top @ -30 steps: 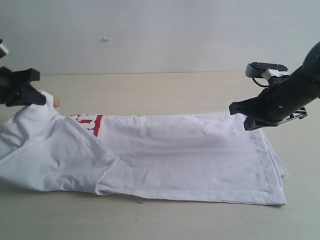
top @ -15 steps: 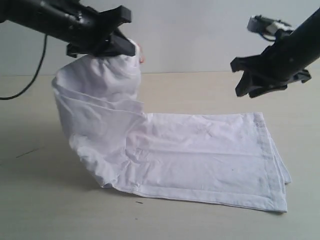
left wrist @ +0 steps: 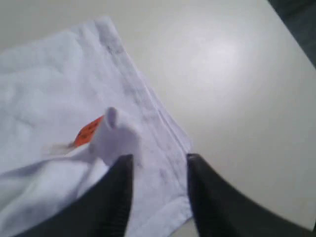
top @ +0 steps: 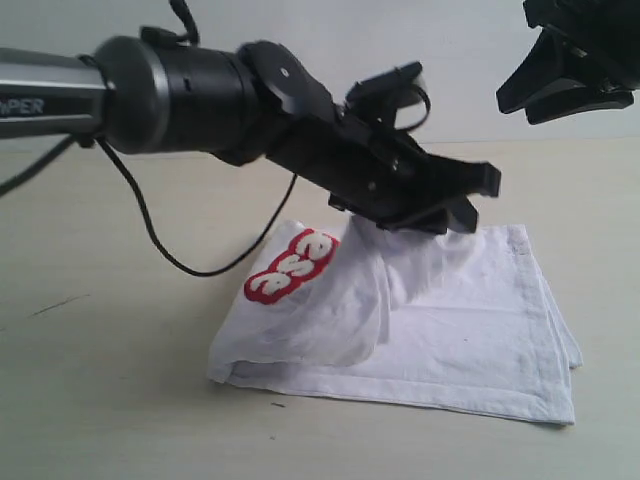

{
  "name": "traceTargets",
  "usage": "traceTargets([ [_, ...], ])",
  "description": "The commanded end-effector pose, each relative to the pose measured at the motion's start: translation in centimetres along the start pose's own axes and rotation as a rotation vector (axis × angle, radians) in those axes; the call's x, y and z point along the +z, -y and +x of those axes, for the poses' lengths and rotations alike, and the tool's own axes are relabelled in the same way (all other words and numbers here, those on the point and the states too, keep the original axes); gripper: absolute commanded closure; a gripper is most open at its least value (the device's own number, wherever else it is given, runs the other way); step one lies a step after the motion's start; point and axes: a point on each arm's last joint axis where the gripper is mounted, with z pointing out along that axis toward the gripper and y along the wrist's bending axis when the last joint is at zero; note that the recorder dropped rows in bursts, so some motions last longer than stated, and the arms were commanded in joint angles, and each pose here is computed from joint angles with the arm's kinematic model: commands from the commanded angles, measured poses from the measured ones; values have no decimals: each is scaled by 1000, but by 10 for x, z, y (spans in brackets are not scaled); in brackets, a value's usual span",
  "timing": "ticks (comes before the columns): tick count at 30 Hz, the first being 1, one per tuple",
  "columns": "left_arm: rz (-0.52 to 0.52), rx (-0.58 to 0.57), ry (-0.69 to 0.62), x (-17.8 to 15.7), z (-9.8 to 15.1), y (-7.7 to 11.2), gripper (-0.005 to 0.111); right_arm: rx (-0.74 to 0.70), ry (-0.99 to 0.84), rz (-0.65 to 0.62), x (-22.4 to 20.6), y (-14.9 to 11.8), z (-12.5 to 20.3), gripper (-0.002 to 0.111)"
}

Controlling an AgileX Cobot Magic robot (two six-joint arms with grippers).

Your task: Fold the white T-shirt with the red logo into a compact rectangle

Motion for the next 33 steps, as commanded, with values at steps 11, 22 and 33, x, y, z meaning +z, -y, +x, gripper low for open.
traceTargets([
  [11, -289, 76, -47, -65, -22, -28, 61, 58, -75, 133, 48, 43, 41, 70],
  [22, -457, 140, -36, -134, -3, -41, 61, 121, -338, 130, 97, 76, 76, 62],
  [33, -477, 117, -16, -174, 20, -38, 61, 188, -368, 6, 136, 89, 86, 50],
])
